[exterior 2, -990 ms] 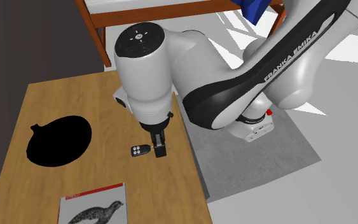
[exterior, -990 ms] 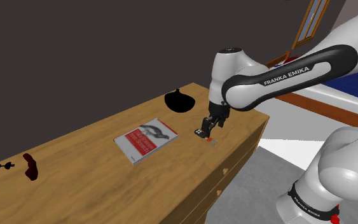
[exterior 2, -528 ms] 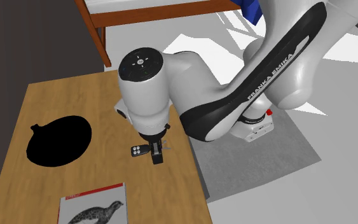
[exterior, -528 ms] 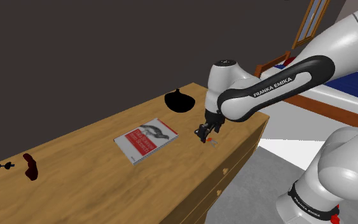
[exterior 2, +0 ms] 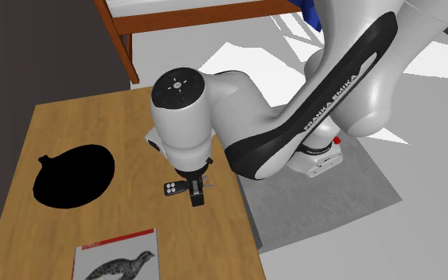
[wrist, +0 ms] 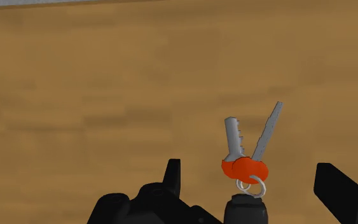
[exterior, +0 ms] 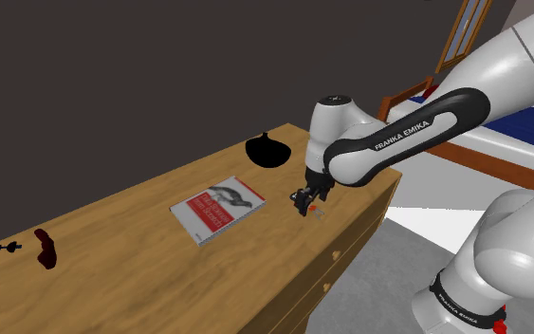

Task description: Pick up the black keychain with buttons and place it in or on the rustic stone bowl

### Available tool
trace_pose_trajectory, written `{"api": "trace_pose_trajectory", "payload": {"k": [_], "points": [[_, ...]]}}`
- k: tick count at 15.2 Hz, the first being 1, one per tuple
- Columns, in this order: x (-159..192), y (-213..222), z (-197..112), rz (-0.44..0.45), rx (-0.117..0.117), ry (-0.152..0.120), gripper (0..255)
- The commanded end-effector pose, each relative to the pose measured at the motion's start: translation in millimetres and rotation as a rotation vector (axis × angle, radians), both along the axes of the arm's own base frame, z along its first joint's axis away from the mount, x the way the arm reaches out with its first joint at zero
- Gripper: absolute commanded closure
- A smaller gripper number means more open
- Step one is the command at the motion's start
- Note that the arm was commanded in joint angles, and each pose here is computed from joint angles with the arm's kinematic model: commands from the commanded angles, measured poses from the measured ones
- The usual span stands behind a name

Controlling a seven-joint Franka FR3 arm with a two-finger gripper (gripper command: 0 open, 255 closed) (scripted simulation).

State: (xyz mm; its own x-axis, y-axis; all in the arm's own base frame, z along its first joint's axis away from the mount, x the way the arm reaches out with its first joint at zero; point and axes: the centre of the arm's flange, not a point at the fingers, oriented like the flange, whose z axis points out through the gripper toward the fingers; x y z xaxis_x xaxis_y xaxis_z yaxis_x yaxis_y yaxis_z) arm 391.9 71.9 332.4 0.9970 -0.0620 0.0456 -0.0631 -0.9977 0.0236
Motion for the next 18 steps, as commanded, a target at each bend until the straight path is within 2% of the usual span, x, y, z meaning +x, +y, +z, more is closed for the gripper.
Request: {"api": "trace_pose_trajectory", "payload": {"k": [1,2,11,18], "points": [[0,0,0,0.000,0.000,0.000,0],[0,0,0,0.000,0.000,0.000,255],[0,0,0,0.000,0.000,0.000,255],[0,0,37,0.000,0.000,0.000,255]]}}
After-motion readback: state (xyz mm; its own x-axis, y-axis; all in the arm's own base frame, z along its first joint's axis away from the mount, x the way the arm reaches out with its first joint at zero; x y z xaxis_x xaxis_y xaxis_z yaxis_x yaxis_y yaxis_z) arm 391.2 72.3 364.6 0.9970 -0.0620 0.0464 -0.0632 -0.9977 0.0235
